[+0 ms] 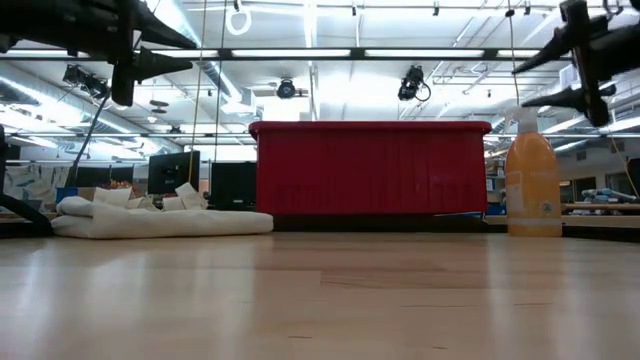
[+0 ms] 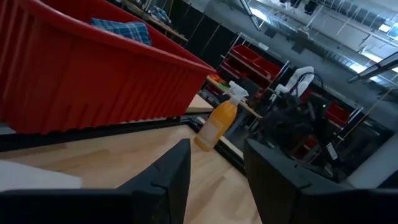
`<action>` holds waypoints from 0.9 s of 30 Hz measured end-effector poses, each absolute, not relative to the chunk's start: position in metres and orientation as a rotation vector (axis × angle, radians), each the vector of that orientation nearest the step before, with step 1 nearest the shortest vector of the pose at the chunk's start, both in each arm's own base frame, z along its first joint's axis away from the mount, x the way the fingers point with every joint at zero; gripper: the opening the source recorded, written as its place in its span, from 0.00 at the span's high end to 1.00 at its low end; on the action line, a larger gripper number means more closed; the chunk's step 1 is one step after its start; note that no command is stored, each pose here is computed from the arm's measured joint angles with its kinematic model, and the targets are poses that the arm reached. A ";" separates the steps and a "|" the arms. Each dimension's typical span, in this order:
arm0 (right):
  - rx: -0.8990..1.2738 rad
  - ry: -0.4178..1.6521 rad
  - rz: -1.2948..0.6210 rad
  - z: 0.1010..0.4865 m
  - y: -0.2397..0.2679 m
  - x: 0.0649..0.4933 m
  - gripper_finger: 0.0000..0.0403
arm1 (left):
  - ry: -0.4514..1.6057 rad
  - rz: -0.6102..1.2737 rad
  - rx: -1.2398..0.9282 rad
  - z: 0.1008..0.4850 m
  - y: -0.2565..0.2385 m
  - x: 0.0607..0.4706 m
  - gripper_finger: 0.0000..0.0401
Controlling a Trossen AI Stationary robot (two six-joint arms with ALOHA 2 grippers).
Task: Fold Laundry from Bin
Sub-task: Return to Home Position
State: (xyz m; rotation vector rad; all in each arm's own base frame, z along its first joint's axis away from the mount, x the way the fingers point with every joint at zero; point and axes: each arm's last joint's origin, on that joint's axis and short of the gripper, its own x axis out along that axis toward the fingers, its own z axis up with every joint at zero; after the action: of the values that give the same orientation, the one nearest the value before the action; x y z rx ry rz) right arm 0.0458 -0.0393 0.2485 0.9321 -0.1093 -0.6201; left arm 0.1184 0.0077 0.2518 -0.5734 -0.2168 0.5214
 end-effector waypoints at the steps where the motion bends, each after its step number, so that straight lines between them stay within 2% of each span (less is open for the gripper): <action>1: 0.945 -0.098 -0.609 0.243 -0.039 0.047 0.34 | -0.217 0.521 -0.574 0.252 0.008 0.118 0.62; 7: 1.005 -0.095 -0.554 0.220 -0.039 0.053 0.34 | -0.188 0.528 -0.556 0.249 0.008 0.119 0.62; 21: 0.981 -0.129 -0.489 0.170 -0.043 0.083 0.34 | -0.126 0.543 -0.509 0.244 0.008 0.119 0.62; 27: 0.934 -0.159 -0.586 0.168 -0.042 0.087 0.34 | -0.101 0.546 -0.419 0.244 0.008 0.119 0.62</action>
State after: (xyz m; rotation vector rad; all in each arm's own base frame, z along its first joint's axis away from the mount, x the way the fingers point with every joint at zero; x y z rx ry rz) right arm 0.0872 -0.0417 0.1683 0.9341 -0.1586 -0.5856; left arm 0.1188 0.0076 0.2440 -0.4190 -0.1010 0.5464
